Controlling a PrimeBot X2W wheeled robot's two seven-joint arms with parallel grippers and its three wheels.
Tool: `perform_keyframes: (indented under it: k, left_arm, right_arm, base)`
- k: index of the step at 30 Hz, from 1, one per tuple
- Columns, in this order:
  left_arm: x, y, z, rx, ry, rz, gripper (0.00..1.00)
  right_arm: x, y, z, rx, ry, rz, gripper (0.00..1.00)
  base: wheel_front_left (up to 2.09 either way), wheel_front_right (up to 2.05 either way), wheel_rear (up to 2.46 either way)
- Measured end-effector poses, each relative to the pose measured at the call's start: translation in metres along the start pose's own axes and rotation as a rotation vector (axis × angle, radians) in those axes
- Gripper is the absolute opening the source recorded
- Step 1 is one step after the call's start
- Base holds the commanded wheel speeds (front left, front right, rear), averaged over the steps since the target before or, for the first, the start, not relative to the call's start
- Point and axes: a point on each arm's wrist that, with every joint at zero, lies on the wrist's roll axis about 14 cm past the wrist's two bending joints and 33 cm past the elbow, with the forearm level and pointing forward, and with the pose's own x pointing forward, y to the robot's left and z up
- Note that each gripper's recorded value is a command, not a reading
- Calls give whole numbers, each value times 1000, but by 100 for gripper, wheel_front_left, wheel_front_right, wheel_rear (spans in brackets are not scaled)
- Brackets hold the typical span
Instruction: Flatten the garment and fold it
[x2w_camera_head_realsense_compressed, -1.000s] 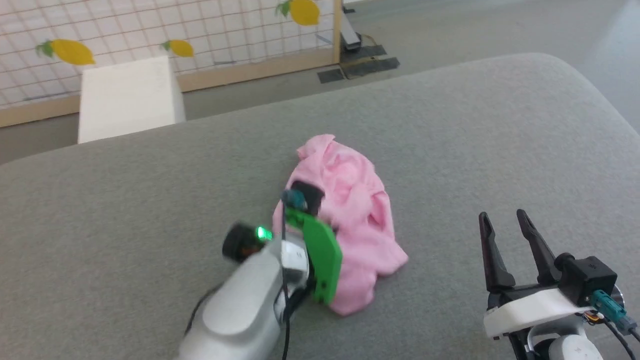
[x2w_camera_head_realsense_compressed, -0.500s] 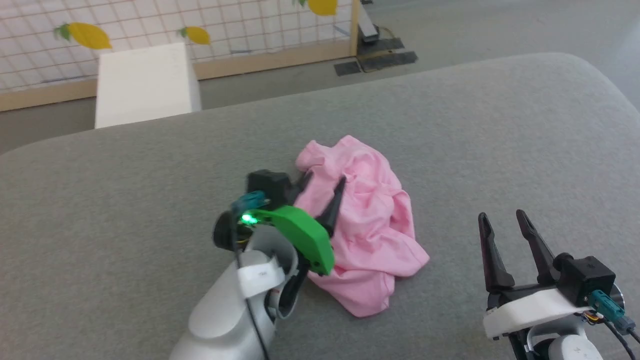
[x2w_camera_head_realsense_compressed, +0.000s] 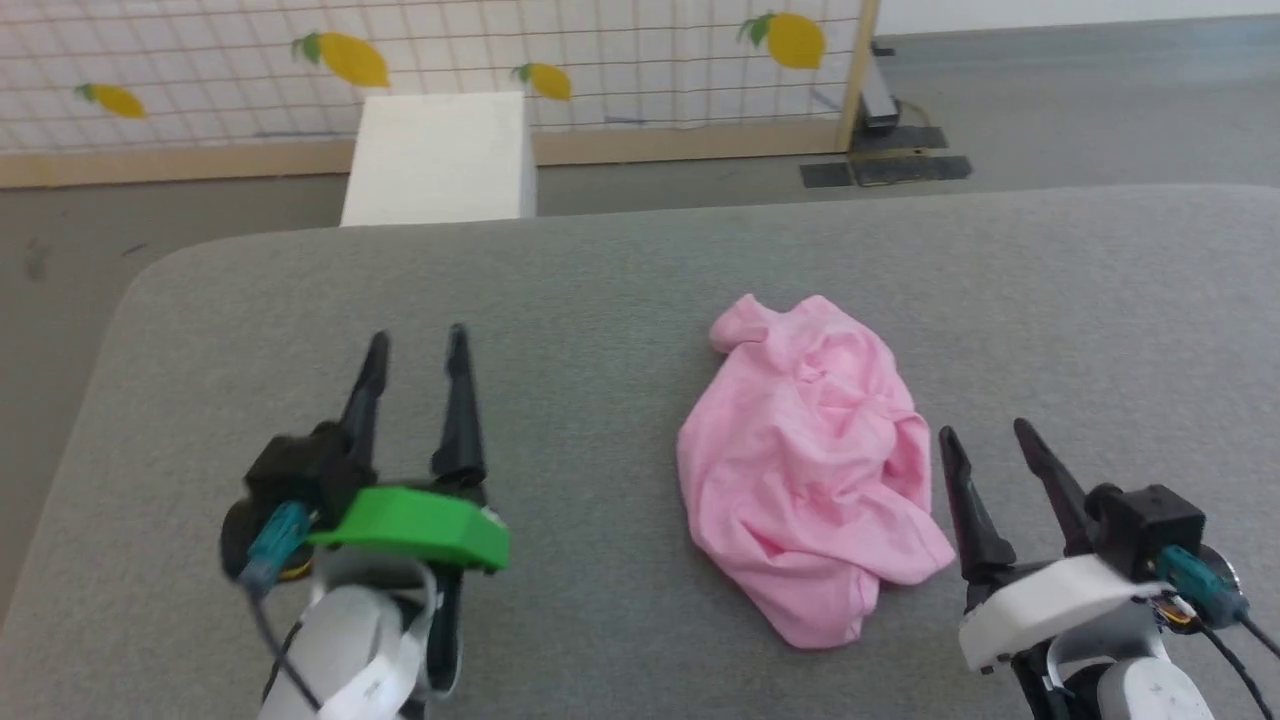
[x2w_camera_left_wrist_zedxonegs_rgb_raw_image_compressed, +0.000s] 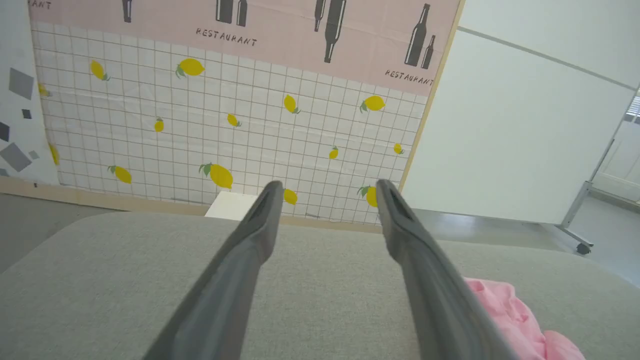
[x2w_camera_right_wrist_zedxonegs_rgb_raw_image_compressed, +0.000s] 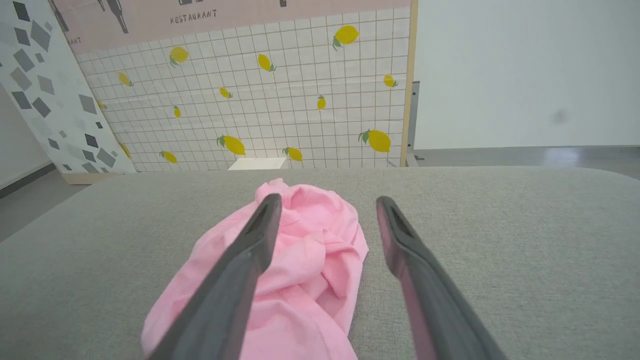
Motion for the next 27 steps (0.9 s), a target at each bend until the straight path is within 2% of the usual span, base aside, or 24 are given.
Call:
perform_keyframes:
  k: [5,6,7,8,15,17,18,22,27]
  left_arm:
    - [-26,36,-1,51,8,116,100]
    - [-30,42,-1,54,6,135,100]
    - [-34,51,0,69,4,161,100]
    - [-34,54,0,71,2,168,100]
    - [-39,68,-5,76,16,206,100]
    - [-41,71,-6,77,21,215,100]
    - [-41,72,-7,75,23,220,100]
    - [-44,74,-7,66,25,230,100]
    - [-44,72,-5,61,19,224,100]
  right_arm:
    - [21,10,-28,50,201,33,100]
    - [24,10,-38,67,264,34,100]
    - [31,8,-64,127,441,31,100]
    - [34,8,-71,128,493,31,100]
    - [54,24,-97,133,704,82,100]
    - [58,37,-100,154,724,120,14]
    - [60,45,-99,162,727,144,0]
    - [68,73,-90,174,700,231,0]
    - [86,114,-47,235,549,364,0]
  base:
    - [0,0,0]
    - [0,0,0]
    - [0,0,0]
    - [0,0,0]
    - [0,0,0]
    - [0,0,0]
    - [0,0,0]
    - [0,0,0]
    - [0,0,0]
